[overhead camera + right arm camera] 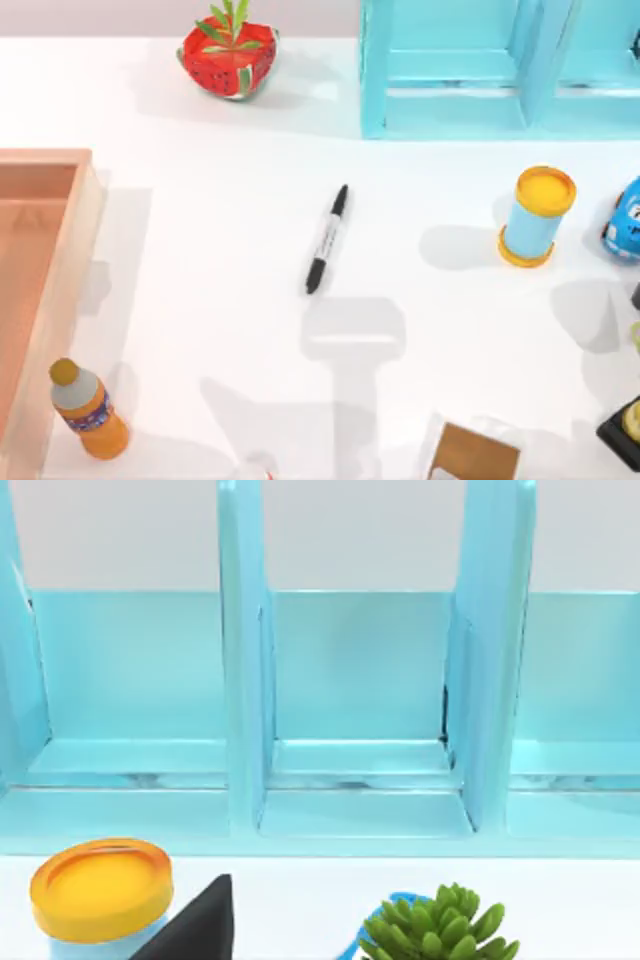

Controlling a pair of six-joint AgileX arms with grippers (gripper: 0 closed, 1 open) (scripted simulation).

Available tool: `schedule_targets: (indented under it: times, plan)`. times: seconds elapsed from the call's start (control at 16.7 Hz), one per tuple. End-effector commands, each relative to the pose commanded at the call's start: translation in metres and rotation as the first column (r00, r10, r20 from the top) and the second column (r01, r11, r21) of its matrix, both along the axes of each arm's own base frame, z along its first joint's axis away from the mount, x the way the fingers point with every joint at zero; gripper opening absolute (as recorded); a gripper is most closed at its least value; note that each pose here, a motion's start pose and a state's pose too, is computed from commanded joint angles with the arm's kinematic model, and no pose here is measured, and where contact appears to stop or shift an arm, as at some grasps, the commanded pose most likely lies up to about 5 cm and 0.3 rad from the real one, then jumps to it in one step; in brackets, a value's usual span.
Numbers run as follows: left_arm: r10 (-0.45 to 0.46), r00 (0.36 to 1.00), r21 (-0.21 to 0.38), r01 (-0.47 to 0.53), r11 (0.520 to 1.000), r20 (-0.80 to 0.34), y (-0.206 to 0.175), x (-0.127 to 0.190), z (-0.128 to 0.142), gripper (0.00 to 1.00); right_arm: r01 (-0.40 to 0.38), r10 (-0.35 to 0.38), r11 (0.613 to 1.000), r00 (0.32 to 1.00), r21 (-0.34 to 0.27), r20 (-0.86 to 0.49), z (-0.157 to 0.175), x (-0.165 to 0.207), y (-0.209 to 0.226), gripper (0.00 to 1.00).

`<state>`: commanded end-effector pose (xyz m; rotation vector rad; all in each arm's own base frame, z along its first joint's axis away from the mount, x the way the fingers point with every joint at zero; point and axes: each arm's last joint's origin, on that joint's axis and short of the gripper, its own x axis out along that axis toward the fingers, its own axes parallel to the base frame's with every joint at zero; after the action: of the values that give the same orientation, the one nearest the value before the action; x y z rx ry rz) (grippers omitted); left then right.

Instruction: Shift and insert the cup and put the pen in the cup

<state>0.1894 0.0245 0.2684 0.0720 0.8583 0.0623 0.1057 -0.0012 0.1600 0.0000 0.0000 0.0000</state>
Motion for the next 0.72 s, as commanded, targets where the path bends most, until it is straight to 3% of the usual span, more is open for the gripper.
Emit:
schedule_targets:
  times: [0.18, 0.36, 0.54, 0.72]
  plan:
    - [0.002, 0.967, -0.015, -0.006, 1.000, -0.256, 0.015, 0.047, 0.005, 1.00, 0.000, 0.000, 1.000, 1.000, 0.000, 0.000, 0.000, 0.000, 0.000, 1.00]
    - [-0.008, 0.889, -0.040, -0.012, 0.999, -0.458, 0.031, 0.089, -0.001, 1.00, 0.000, 0.000, 1.000, 1.000, 0.000, 0.000, 0.000, 0.000, 0.000, 1.00]
    - [-0.024, 0.807, -0.065, -0.018, 0.998, -0.590, 0.045, 0.119, -0.012, 1.00, 0.000, 0.000, 1.000, 1.000, 0.000, 0.000, 0.000, 0.000, 0.000, 1.00]
    - [-0.035, 0.758, -0.080, -0.023, 0.997, -0.652, 0.052, 0.132, -0.019, 1.00, 0.000, 0.000, 1.000, 1.000, 0.000, 0.000, 0.000, 0.000, 0.000, 1.00]
